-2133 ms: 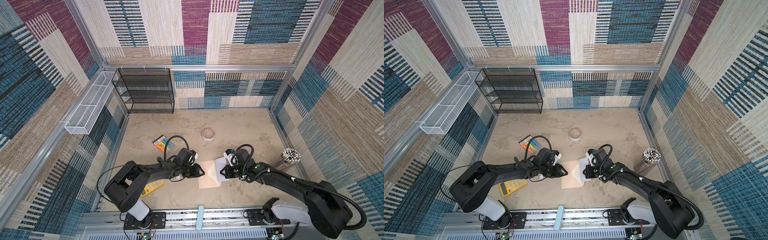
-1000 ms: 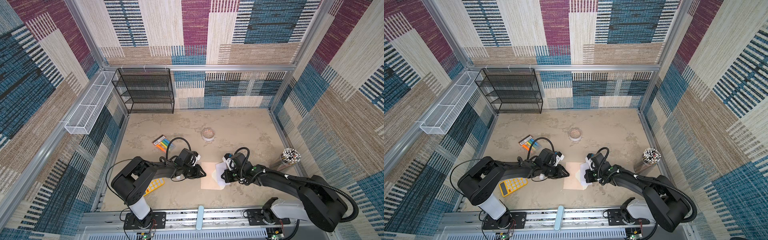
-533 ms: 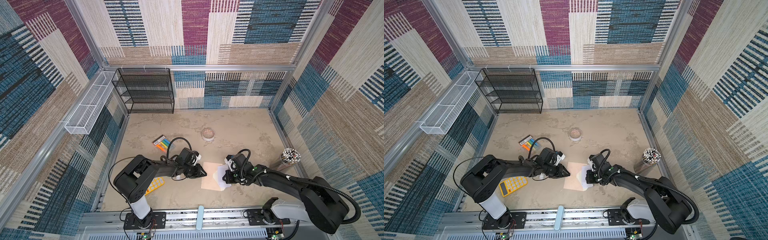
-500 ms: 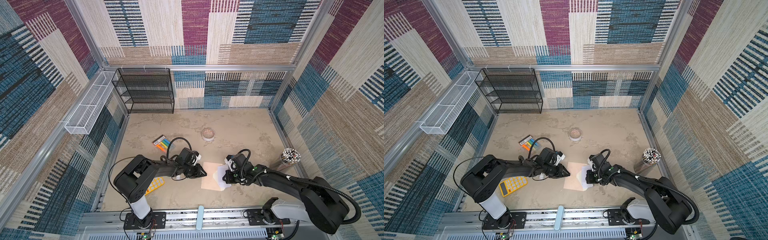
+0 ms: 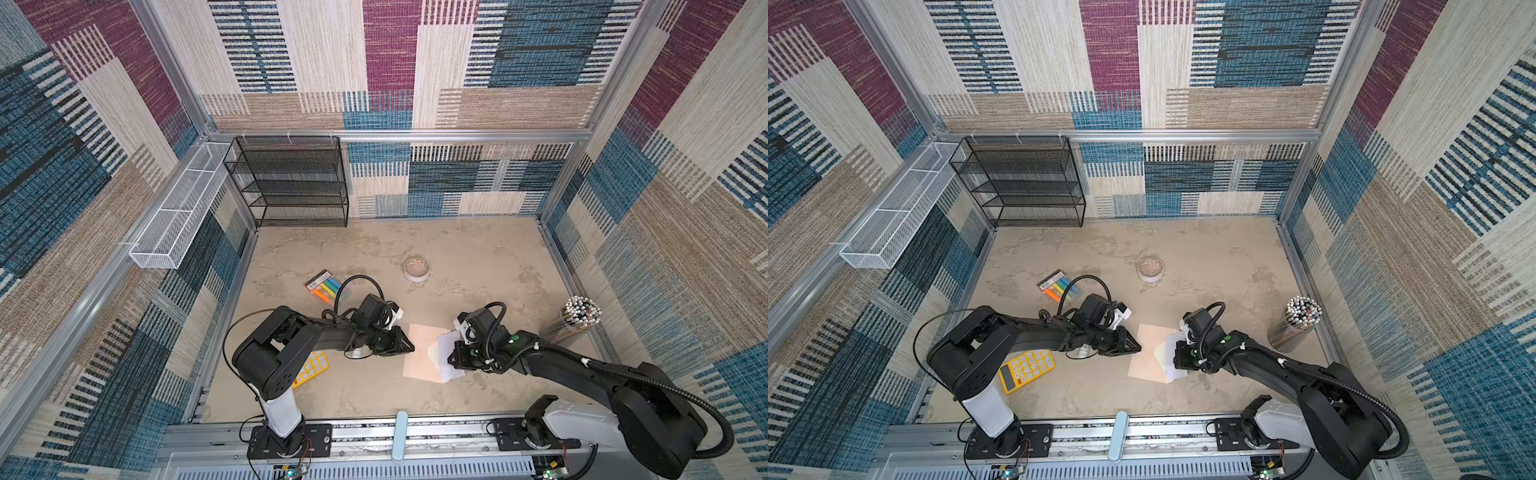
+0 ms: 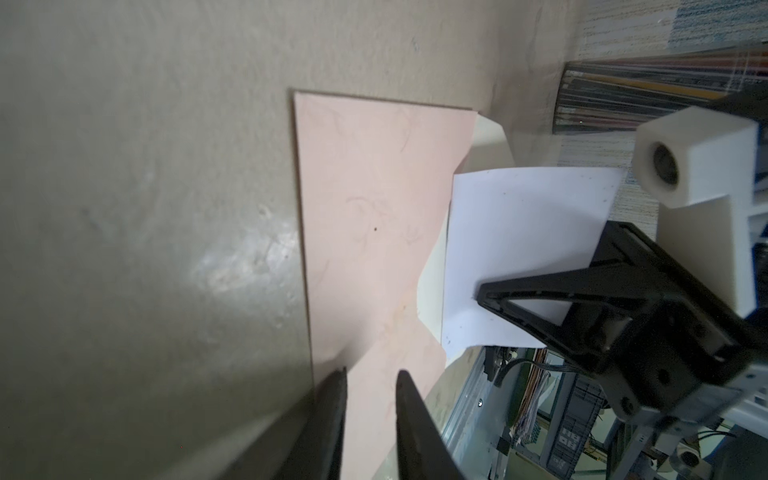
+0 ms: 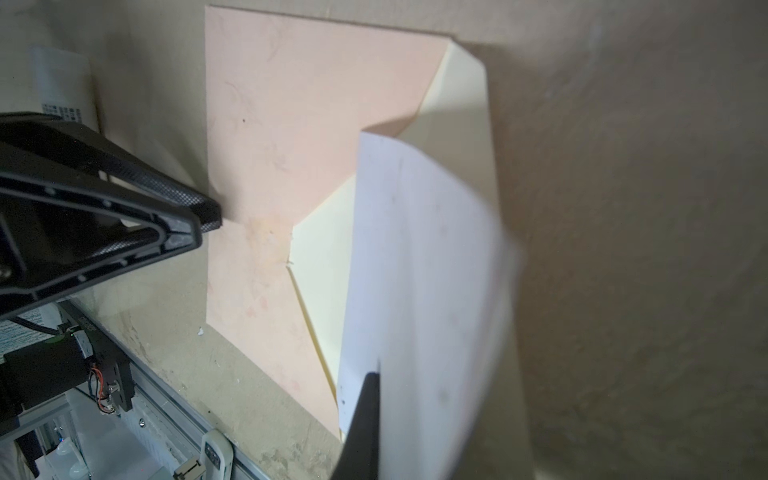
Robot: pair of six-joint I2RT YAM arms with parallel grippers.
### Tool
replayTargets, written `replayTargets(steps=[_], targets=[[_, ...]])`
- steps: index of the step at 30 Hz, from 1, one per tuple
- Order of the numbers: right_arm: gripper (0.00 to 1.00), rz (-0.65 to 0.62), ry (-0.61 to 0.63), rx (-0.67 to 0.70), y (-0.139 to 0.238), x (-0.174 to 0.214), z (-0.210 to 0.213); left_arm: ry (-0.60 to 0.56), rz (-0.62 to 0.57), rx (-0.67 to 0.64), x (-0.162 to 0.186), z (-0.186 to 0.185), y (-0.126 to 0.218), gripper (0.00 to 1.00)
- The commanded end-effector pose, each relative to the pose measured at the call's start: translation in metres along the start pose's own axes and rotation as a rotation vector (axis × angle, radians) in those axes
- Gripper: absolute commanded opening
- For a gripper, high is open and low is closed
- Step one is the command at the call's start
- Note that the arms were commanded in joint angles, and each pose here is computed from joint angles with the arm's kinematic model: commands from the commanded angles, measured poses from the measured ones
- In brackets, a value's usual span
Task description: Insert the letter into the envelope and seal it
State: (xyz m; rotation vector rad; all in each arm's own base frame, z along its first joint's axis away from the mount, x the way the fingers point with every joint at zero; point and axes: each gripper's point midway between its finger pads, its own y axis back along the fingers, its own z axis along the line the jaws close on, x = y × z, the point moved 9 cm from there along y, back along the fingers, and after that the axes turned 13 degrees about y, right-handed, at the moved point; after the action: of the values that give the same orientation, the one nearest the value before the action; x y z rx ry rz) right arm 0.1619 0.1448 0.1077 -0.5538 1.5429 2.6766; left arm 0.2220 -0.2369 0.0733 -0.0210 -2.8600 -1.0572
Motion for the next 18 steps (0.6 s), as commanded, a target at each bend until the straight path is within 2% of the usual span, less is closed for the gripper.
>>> replayTargets(steps=[1, 18], targets=[[0.00, 0.000, -0.033, 0.010, 0.0021, 0.0038, -0.0014, 0.127, -0.047, -0.251, 0.0060, 0.0387, -0.0008, 0.26], [0.00, 0.013, -0.097, 0.020, -0.0014, 0.0081, -0.0050, 0.121, -0.046, -0.232, 0.0052, 0.0362, -0.0001, 0.25]])
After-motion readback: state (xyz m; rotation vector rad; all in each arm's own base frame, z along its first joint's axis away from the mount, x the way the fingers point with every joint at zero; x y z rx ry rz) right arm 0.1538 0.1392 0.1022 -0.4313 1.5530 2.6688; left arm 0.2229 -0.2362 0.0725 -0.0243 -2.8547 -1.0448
